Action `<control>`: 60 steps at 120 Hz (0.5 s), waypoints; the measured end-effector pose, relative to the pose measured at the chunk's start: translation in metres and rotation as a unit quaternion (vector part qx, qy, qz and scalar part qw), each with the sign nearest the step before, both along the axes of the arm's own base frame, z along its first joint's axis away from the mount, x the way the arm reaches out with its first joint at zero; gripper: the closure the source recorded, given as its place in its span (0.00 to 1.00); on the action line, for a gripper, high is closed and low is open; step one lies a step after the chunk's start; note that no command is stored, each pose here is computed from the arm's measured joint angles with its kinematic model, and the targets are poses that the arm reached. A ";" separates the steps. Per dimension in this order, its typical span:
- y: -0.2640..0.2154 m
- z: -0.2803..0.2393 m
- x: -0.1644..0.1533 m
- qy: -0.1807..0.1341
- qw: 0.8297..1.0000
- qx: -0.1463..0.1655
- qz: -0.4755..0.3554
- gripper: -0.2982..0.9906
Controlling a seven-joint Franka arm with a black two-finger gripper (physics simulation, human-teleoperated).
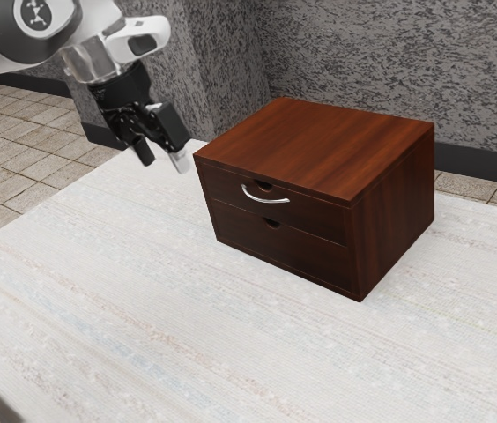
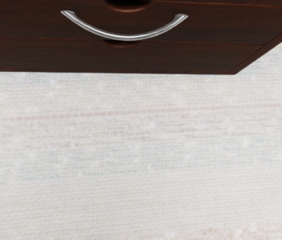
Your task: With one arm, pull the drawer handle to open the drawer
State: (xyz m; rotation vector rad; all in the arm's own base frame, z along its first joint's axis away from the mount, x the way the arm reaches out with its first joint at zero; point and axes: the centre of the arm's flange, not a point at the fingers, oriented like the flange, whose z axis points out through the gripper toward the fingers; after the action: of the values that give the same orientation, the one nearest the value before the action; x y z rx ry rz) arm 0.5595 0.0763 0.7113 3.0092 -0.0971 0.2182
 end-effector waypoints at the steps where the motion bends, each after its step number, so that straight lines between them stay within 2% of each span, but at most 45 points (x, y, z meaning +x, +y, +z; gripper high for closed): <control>1: 0.001 0.000 0.000 0.000 1.000 0.000 0.000 0.25; 27: 0.003 0.001 -0.005 0.010 1.000 0.016 0.017 0.25; 45: 0.003 -0.002 -0.011 0.042 0.993 0.006 0.109 0.25; 60: -0.018 -0.009 -0.008 0.071 0.971 -0.011 0.228 0.25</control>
State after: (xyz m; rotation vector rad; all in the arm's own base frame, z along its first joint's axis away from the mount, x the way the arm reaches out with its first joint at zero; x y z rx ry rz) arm 0.5519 0.0579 0.7023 2.9670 0.6080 0.0427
